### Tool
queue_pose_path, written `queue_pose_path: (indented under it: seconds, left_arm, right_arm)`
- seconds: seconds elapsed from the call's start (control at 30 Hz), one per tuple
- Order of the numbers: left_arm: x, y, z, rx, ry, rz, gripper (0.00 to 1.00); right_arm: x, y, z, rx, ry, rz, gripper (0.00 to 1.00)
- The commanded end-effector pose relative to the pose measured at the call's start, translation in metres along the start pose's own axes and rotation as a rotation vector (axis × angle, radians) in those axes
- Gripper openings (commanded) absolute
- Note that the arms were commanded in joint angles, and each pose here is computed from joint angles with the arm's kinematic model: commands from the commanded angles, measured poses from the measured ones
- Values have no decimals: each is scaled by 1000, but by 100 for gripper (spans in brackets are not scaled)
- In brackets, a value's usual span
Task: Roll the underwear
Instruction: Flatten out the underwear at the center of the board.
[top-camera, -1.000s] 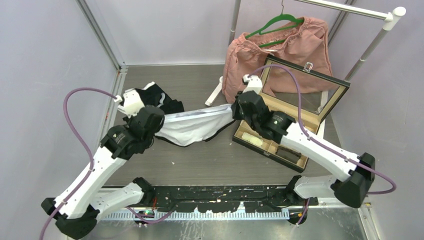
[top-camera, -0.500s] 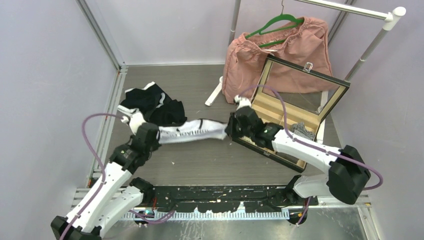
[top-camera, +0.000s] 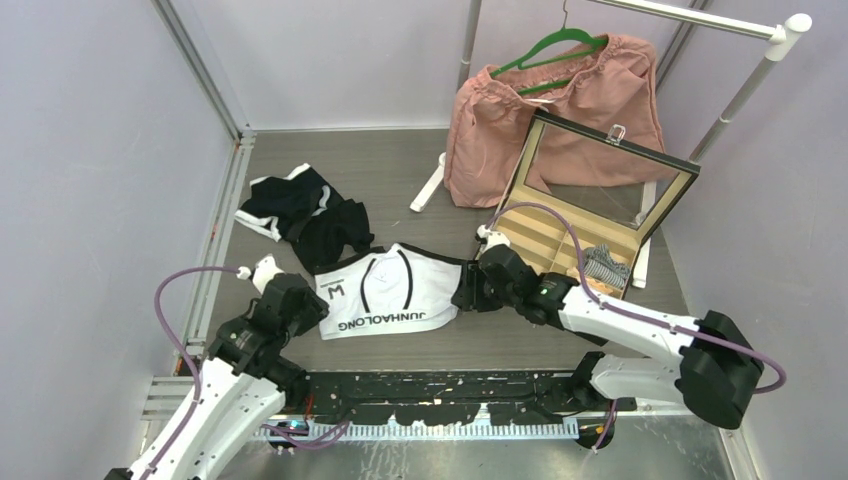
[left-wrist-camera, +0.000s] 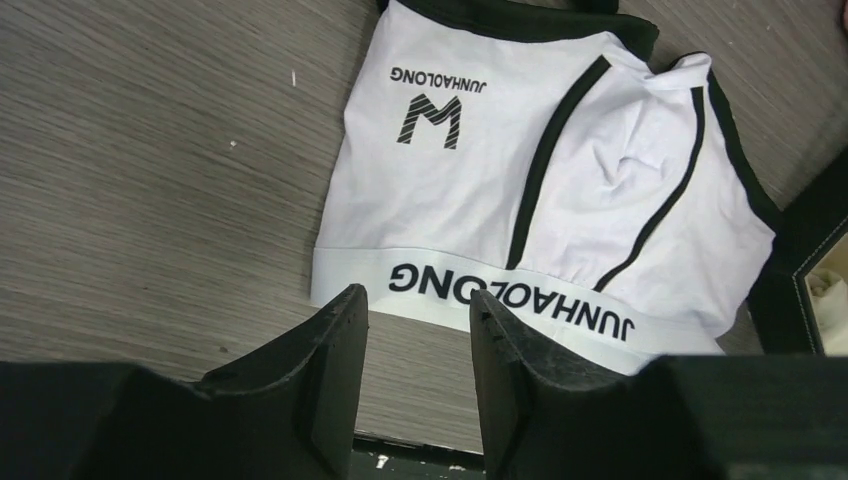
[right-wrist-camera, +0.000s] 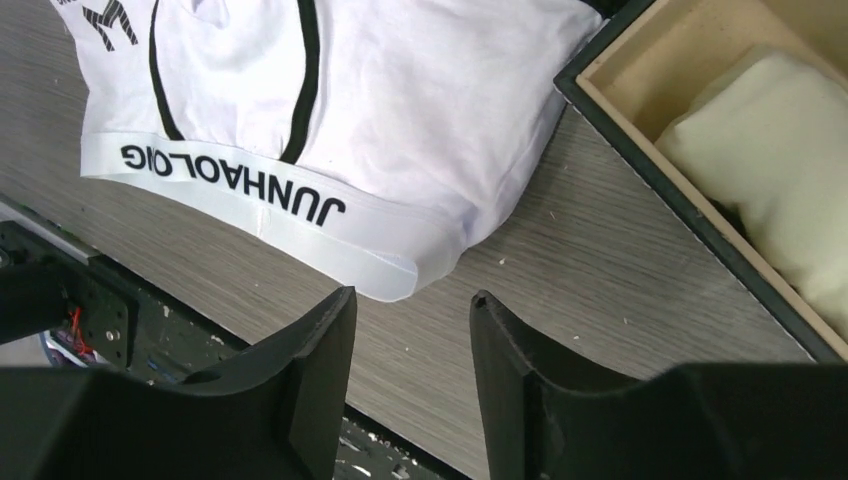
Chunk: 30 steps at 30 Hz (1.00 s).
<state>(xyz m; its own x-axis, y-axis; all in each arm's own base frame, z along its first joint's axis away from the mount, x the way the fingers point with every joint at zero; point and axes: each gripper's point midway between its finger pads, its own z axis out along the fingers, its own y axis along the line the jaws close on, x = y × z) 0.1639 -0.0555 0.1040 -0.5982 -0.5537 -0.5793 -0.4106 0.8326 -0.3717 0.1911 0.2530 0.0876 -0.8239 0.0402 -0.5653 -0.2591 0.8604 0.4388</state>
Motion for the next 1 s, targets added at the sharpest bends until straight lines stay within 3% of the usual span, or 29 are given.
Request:
queue_pose_path:
  seconds: [0.0,0.27,0.4,0.57,0.77,0.97]
  left_arm:
    - [0,-7,-11,33,22,-43,44]
    - [-13,-42,15,119,-23,39,30]
    - [-13,-53,39,102,-20,82,16]
    - [-3,-54,68,41,28,129,1]
    - [7,-14,85,-192,51,122,1]
    - [18,11,97,-323,91,109,1]
  right_arm:
    - [-4,5,-21,-4,5,-6,54]
    - [-27,21,-13,-13,-46,-20,37]
    - [-43,36,5,-23,-63,-43,25]
    - [-47,38,29,15,-36,-86,21]
    - [-33,27,49,63,15,-100,21]
    - [-12,23,64,95,96,-145,22]
